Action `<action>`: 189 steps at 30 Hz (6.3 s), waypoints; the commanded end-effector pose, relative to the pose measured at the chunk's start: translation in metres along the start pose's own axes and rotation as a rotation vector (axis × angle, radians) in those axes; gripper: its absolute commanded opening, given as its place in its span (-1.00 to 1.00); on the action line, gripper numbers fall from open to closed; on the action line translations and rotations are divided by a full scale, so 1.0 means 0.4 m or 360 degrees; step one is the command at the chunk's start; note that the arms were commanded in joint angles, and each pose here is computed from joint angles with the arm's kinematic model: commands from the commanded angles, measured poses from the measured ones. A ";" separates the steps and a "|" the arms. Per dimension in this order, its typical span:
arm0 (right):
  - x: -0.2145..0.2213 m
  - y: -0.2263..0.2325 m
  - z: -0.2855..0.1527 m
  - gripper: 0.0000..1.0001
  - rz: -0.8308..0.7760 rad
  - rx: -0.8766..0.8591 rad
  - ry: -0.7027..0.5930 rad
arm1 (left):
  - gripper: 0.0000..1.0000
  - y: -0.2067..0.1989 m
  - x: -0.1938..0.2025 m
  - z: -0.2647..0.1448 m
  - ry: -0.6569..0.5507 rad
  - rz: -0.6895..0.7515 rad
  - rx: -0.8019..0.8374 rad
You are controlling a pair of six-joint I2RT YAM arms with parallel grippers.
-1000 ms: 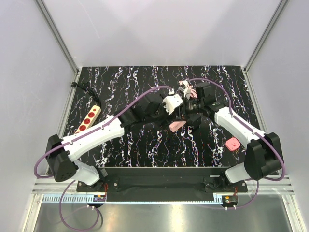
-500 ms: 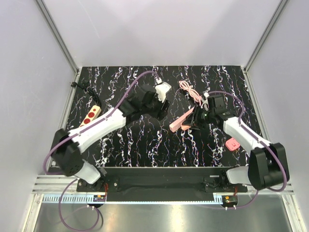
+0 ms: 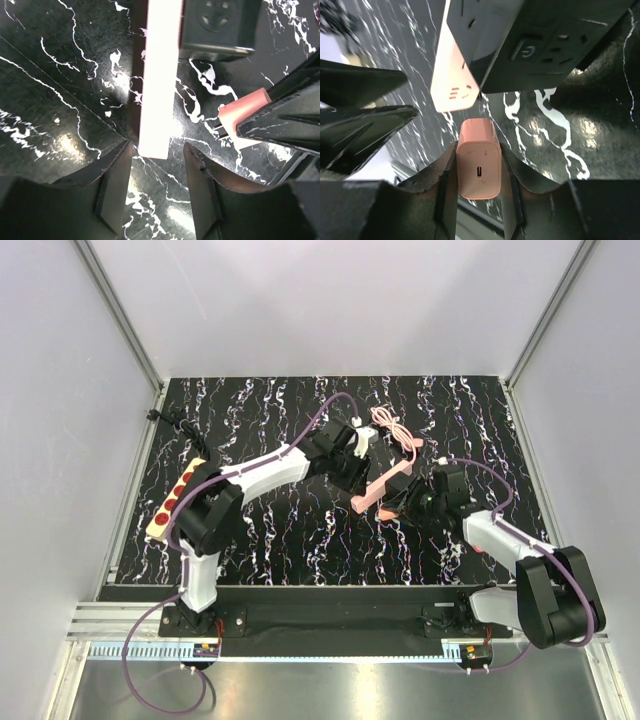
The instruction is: Insert the plug
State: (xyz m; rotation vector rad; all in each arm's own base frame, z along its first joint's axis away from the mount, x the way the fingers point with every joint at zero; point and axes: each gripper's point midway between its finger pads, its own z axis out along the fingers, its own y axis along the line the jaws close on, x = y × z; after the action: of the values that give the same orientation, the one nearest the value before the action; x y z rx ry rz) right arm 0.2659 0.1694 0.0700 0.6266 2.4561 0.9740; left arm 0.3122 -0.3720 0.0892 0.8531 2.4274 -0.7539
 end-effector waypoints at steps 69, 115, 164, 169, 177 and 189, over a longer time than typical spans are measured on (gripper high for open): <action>-0.047 0.078 -0.013 -1.00 0.0251 -0.0753 -0.0668 | -0.90 0.015 0.028 0.064 0.0076 -0.0867 0.0373; -0.034 0.012 0.020 -1.00 0.0442 -0.0693 -0.0728 | -0.99 -0.125 0.020 0.086 0.0092 -0.0802 0.0529; -0.048 0.092 0.149 -1.00 -0.0259 0.0063 -0.0477 | -0.23 -0.194 0.052 0.043 0.0134 -0.0962 0.0594; -0.032 0.102 0.186 -1.00 -0.0297 0.0078 -0.0383 | -0.09 -0.053 0.070 0.000 0.0093 -0.0974 0.0249; -0.034 0.100 0.216 -1.00 -0.0452 0.0345 -0.0383 | -0.10 0.079 0.045 -0.166 -0.0130 -0.0962 -0.0066; 0.042 0.139 0.255 -1.00 -0.0867 0.0624 -0.0359 | -0.07 0.298 0.024 -0.523 -0.0541 -0.0958 -0.0600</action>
State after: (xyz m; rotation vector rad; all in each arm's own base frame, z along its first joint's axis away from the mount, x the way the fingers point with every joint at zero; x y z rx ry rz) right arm 0.3448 0.2643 0.0591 0.2927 2.3358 0.3528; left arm 0.3340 -0.1964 0.1971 -0.1206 2.4023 -0.6580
